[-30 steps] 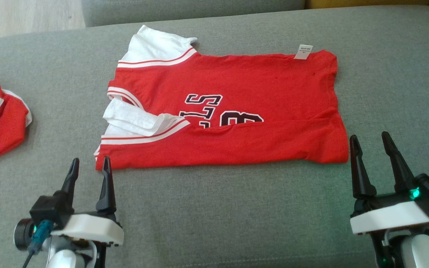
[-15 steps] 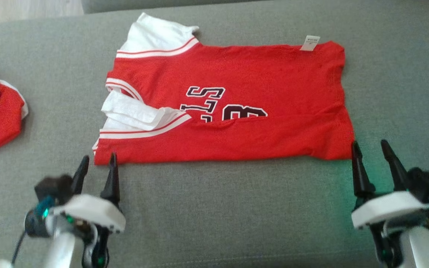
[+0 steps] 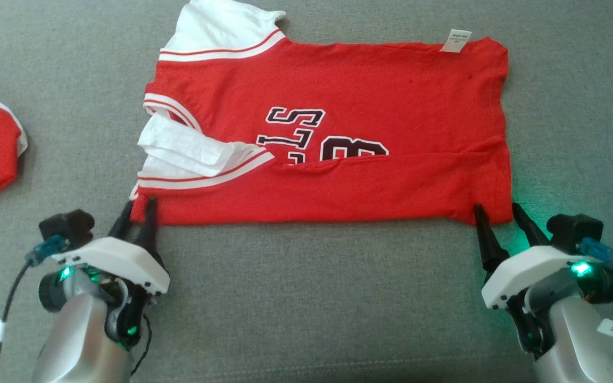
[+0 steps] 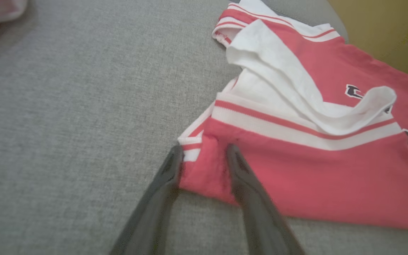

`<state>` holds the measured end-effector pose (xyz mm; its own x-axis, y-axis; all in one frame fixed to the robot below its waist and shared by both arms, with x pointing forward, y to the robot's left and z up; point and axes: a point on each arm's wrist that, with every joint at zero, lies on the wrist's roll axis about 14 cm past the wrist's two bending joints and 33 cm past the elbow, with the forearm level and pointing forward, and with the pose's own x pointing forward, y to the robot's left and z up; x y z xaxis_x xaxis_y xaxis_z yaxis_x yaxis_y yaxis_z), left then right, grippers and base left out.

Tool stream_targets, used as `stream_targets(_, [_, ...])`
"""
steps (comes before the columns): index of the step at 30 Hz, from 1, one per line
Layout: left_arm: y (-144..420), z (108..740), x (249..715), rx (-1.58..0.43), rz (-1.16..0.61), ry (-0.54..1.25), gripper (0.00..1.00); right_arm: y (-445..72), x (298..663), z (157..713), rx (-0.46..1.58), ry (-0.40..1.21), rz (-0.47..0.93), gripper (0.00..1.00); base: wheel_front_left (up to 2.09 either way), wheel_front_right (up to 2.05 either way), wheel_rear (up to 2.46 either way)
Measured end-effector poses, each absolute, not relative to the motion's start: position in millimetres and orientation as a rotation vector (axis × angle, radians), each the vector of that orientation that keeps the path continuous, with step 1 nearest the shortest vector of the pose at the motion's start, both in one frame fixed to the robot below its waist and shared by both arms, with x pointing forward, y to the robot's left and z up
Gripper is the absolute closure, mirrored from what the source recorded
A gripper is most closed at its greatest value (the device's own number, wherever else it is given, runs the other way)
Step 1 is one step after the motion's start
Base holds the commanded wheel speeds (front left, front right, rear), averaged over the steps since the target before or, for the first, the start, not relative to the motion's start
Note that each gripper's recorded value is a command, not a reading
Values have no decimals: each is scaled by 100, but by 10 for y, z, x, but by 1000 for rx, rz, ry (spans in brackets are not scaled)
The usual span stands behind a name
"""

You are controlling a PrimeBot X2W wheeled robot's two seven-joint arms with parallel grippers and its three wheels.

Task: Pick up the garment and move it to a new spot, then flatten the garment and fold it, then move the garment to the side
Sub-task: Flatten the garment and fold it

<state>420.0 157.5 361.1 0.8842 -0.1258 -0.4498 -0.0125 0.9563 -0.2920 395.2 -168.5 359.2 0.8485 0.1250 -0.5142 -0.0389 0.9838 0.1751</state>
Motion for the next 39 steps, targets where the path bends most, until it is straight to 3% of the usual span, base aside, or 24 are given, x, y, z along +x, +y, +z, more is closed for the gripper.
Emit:
stream_targets(1, [1570, 3604, 4209, -311, -60, 487, 100, -1674, 3960, 3594, 169, 553, 88, 5, 0, 0, 0])
stream_targets(2, [1562, 3596, 4209, -324, -63, 490, 100, -1663, 3970, 3598, 175, 553, 90, 66, 0, 0, 0])
stream_targets(3, [1557, 3586, 4206, -323, -64, 493, 100, -1654, 3977, 3597, 183, 557, 91, 100, 0, 0, 0])
stream_targets(17, [1480, 3875, 4074, -257, -101, 355, 100, -1708, 4027, 3805, 203, 505, 91, 100, 0, 0, 0])
stream_targets(35, [1477, 3842, 3214, -322, -48, 468, 100, -2015, 3336, 3709, 204, 613, 17, 100, 0, 0, 0])
stream_targets(36, [1463, 3819, 3178, -322, -49, 483, 100, -2021, 3332, 3713, 204, 613, 15, 89, 0, 0, 0])
stream_targets(37, [1454, 3808, 3158, -321, -47, 489, 88, -2027, 3331, 3715, 204, 615, 14, 33, 0, 0, 0])
stream_targets(38, [1448, 3799, 3150, -320, -45, 496, 10, -2036, 3333, 3719, 204, 614, 11, 0, 0, 0, 0])
stream_targets(39, [1450, 3796, 3150, -319, -39, 499, 0, -2045, 3338, 3726, 205, 611, 8, 0, 0, 0, 0])
